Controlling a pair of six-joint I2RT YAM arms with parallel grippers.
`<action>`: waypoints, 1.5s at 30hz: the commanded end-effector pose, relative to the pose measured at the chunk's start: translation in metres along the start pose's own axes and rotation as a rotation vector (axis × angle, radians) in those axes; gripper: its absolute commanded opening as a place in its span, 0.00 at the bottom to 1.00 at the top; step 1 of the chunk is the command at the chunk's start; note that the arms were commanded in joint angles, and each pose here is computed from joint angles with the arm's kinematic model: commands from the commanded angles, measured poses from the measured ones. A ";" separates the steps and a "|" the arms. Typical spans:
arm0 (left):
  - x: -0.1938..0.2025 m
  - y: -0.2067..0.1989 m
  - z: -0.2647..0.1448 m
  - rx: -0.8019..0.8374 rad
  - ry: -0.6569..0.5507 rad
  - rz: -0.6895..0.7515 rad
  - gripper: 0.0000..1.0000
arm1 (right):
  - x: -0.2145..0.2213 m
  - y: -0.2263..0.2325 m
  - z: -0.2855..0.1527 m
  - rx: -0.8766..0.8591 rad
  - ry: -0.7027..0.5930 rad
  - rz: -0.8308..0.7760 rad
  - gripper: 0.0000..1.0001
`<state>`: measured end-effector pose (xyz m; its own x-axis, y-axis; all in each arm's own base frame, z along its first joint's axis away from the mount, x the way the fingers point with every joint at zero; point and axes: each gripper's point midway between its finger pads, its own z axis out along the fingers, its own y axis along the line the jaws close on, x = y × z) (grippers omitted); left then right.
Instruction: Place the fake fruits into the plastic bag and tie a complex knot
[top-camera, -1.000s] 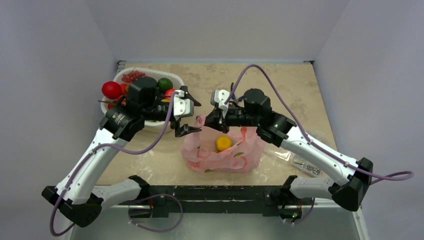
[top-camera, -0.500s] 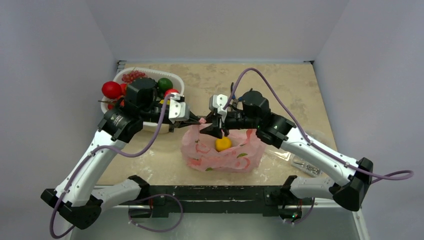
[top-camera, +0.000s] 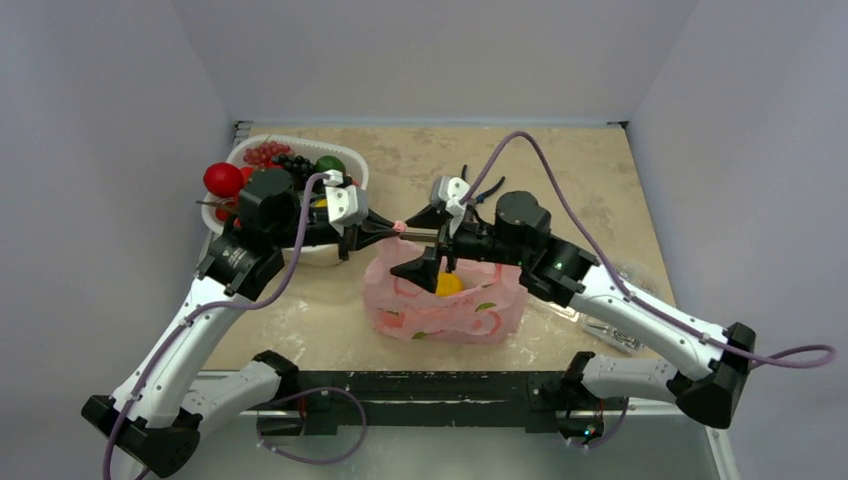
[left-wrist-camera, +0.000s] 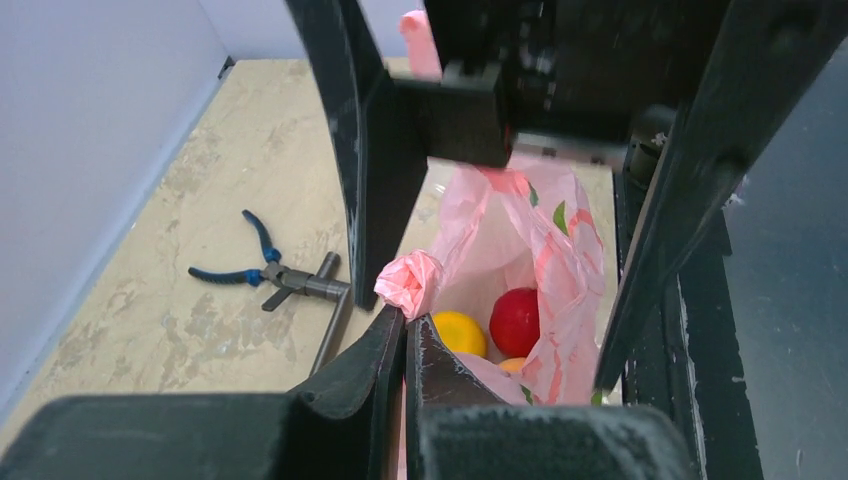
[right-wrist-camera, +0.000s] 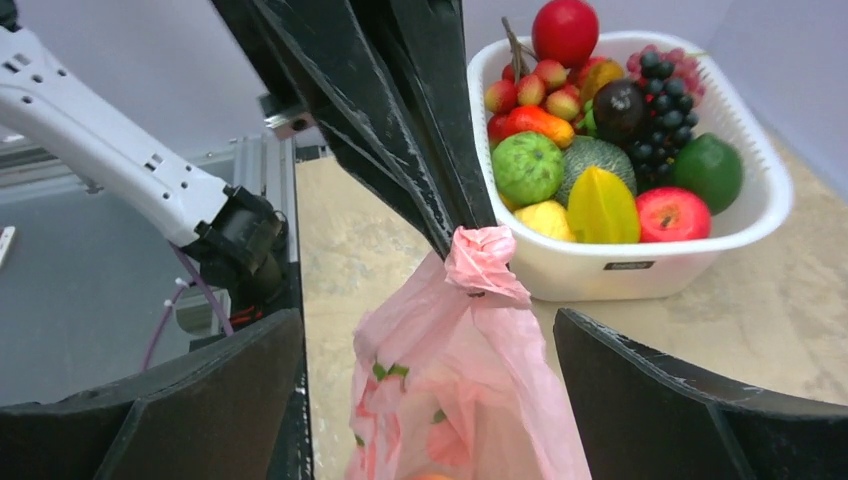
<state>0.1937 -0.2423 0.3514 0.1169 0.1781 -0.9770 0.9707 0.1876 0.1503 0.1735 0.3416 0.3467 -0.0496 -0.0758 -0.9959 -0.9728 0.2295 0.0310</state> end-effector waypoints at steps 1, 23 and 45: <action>-0.028 0.007 -0.004 -0.064 -0.103 0.013 0.00 | 0.012 -0.014 0.032 0.067 -0.048 0.089 0.99; 0.063 -0.016 -0.039 -0.080 0.118 -0.129 0.90 | 0.124 -0.001 0.044 -0.063 0.130 -0.266 0.00; 0.094 -0.019 -0.008 0.029 0.043 -0.189 0.00 | 0.117 -0.023 0.040 0.024 0.192 -0.150 0.85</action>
<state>0.1888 -0.2231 0.2574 -0.0956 0.2081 -0.9734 0.9818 0.1807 -0.0578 0.1986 0.3800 0.2081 0.1389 -0.3312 -0.9333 -0.9766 0.1105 -0.1846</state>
